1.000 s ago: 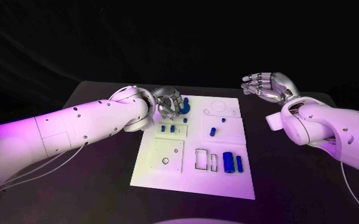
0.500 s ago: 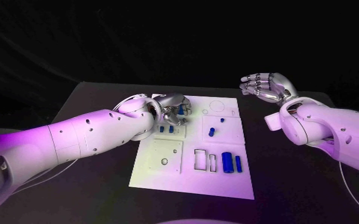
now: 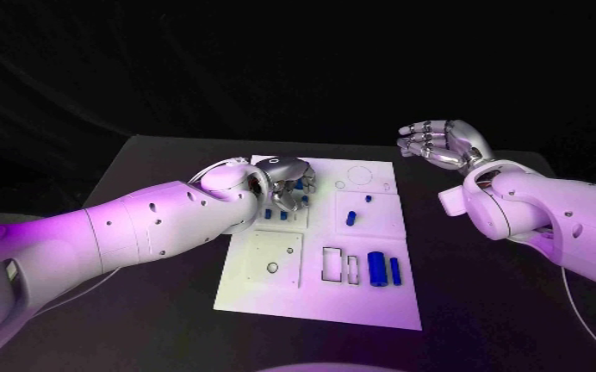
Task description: Assemble the parts on the task board
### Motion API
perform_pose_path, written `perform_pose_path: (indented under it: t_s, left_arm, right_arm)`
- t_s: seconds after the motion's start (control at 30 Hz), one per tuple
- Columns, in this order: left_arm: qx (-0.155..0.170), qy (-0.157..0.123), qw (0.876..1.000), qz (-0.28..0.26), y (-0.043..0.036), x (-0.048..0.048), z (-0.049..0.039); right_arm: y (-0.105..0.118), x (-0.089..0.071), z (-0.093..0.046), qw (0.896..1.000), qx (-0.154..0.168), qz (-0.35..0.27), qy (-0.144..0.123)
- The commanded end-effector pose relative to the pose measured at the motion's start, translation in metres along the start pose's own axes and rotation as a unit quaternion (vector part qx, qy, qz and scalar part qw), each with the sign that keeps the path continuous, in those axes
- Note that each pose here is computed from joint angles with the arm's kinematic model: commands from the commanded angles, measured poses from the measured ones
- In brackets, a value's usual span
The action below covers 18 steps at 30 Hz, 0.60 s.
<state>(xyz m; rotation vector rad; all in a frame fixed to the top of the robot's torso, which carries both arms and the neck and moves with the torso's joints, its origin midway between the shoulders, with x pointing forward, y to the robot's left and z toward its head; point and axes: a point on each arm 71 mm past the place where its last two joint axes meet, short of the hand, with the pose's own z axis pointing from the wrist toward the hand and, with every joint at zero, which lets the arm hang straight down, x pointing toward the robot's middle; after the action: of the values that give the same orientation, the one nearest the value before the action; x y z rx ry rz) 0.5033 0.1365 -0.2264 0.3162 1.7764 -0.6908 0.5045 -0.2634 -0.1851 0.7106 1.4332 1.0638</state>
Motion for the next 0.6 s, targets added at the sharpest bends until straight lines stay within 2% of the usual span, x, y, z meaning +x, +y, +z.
perform_pose_path:
  t_s: [0.03,0.23,0.6]
  left_arm:
    - [-0.006,0.012,1.0,0.022,-0.0007,0.0019,0.0014]
    - [-0.016,0.022,0.999,0.028,0.0015,0.0033,0.0022]
    - [-0.018,0.02,0.999,0.018,0.0028,0.0042,0.0065]
  right_arm:
    - [0.0011,0.0018,0.0,1.0,-0.006,0.001,0.007]
    - [0.001,0.0021,0.0003,1.0,-0.006,0.001,0.007]
    - [0.0011,0.0028,0.0005,1.0,-0.007,0.001,0.008]
